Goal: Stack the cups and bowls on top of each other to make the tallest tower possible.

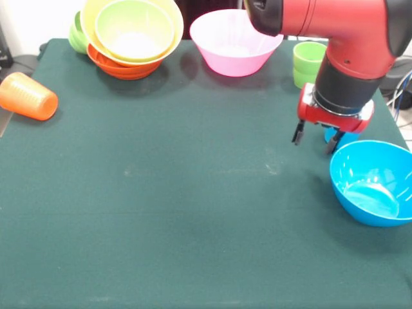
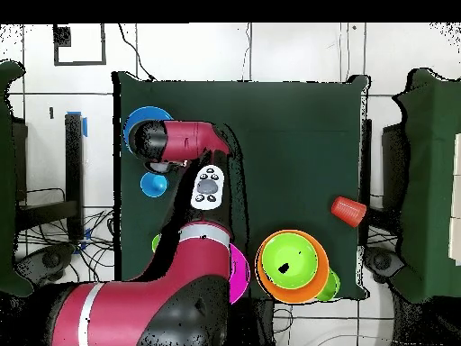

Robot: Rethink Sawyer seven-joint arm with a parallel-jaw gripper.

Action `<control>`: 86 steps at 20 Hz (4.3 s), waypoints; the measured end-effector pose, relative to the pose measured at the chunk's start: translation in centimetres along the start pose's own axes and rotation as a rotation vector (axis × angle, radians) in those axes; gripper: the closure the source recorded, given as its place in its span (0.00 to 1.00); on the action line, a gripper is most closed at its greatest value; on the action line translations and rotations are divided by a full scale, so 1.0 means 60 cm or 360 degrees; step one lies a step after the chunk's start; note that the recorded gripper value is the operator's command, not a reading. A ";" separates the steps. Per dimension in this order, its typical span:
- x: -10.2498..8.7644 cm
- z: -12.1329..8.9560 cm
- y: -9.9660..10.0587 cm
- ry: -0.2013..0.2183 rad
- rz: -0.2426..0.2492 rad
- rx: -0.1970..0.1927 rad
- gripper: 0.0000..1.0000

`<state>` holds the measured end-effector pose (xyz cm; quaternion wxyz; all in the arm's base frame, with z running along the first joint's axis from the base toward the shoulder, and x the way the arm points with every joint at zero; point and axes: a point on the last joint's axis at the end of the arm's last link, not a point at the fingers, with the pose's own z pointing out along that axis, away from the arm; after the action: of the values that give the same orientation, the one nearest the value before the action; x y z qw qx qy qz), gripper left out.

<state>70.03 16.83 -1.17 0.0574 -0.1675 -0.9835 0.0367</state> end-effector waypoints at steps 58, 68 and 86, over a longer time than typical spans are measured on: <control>0.031 0.015 0.040 0.0057 -0.0023 0.0027 0.00; 0.028 0.014 0.035 0.0052 -0.0014 0.0035 0.00; 0.029 -0.016 0.040 0.0130 0.0019 0.0062 0.00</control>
<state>69.32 19.71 -0.25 0.1004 -0.1736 -0.9784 0.0494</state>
